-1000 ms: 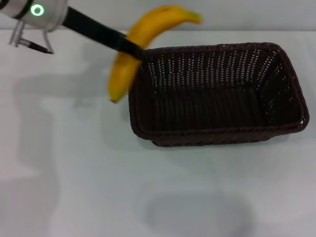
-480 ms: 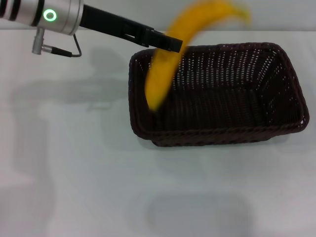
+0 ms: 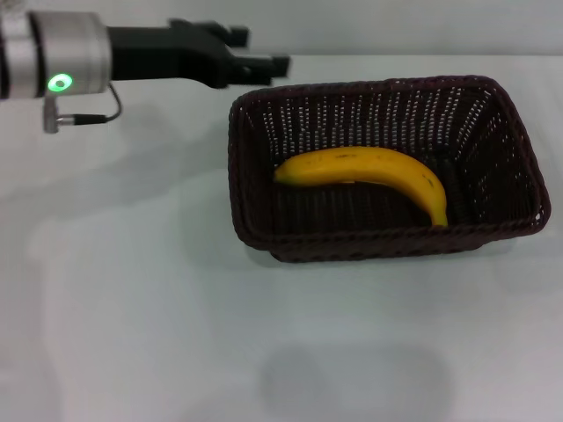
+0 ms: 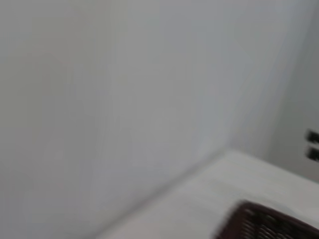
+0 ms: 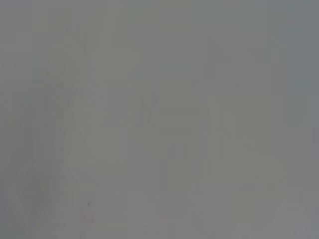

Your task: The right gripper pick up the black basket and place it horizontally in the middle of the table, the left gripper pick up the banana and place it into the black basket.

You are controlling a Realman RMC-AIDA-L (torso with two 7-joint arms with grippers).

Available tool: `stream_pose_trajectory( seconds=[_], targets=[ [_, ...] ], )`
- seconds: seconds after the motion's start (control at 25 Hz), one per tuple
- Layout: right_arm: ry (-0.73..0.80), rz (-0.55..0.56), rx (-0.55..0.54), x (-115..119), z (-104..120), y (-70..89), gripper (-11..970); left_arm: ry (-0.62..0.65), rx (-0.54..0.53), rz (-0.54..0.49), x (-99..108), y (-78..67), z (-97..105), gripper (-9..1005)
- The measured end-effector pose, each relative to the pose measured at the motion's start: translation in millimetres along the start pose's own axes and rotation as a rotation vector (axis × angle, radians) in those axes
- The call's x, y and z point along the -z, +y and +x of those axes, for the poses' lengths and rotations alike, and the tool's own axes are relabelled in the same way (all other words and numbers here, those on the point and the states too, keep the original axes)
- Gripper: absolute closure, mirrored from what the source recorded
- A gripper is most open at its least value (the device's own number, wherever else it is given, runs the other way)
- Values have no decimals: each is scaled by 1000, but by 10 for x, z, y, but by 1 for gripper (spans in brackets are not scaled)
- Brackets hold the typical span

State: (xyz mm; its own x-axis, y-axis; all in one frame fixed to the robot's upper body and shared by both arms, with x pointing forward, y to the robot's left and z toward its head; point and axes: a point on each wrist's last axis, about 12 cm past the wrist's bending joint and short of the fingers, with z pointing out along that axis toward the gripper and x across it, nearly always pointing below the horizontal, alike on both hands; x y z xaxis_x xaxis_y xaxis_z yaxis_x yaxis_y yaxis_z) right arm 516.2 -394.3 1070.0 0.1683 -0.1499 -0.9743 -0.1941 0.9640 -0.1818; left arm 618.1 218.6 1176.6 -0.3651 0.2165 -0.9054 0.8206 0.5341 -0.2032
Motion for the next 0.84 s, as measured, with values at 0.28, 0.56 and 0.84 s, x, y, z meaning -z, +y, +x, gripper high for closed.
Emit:
stream_pose_trajectory(
  seconds=[0.28,0.56,0.84],
  targets=[
    [0,32,-50,48,54,41,262,-367,-103,-177,379,111,592,128],
    [12,38,-57,32,114,134,262,-649,-115,-518,659,25,1403,130],
    [18,167,-128,-45,171,125,262,-737,-174,-754,790,-150,1725,130]
  ],
)
